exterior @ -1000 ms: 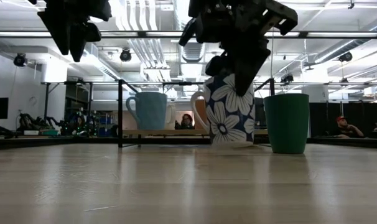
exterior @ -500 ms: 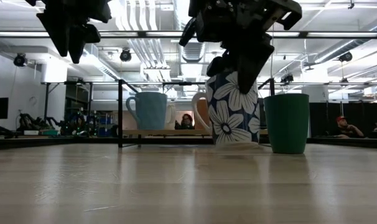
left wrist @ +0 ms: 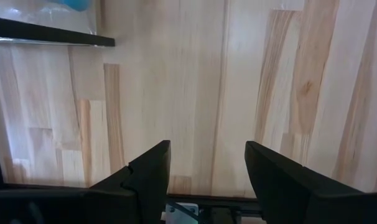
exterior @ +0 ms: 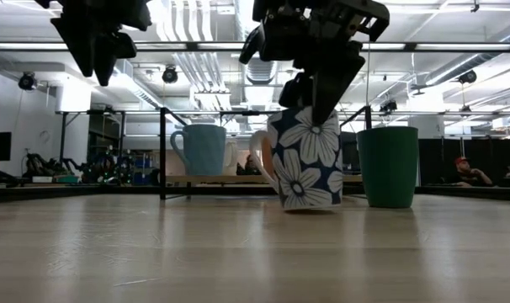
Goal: Stack small to large cups/mugs on shelf
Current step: Put the blue patterned mug on the shelf
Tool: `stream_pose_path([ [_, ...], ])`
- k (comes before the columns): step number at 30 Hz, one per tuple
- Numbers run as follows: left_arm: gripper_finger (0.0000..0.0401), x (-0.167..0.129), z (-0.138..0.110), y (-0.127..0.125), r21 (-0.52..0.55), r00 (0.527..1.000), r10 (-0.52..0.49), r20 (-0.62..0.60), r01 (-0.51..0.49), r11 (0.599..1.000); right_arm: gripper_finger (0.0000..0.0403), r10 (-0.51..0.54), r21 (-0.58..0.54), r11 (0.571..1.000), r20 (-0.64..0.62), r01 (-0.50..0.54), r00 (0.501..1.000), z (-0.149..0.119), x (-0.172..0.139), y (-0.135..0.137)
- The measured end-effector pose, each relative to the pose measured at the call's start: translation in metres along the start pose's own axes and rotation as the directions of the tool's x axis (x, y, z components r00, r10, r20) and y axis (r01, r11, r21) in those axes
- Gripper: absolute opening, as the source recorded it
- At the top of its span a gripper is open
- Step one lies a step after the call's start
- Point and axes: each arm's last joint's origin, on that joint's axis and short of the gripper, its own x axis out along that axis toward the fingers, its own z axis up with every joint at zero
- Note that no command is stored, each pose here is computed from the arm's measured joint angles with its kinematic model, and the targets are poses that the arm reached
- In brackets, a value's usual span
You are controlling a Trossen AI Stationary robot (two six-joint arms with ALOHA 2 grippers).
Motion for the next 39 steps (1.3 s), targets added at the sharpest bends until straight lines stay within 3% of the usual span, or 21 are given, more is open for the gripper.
stream_pose_path([
  [7,0.0192,0.000,0.001,0.000,0.003,1.000,0.001,0.011,-0.001,1.000,0.0161,-0.002,-0.001,1.000,0.002,0.002,1.000,0.000,0.000,0.000],
  [19,0.0193,0.006,0.006,0.001,0.026,0.998,0.005,0.055,-0.006,1.000,0.0164,-0.006,0.000,1.000,-0.002,0.006,1.000,0.002,-0.004,0.001],
  [26,0.0193,0.032,0.011,-0.002,0.098,0.996,-0.056,0.074,0.049,0.994,0.0164,-0.099,-0.040,0.994,-0.014,0.098,0.995,0.016,-0.049,0.010],
  [32,0.0193,0.048,0.007,-0.002,0.099,0.998,-0.062,0.013,0.060,0.993,0.0164,-0.179,0.077,0.979,-0.096,0.186,0.979,0.015,-0.102,0.023],
  [39,0.0193,0.048,0.003,-0.002,0.094,0.998,-0.060,0.019,0.058,0.994,0.0164,-0.195,0.171,0.957,-0.219,0.235,0.956,0.000,-0.103,0.026],
])
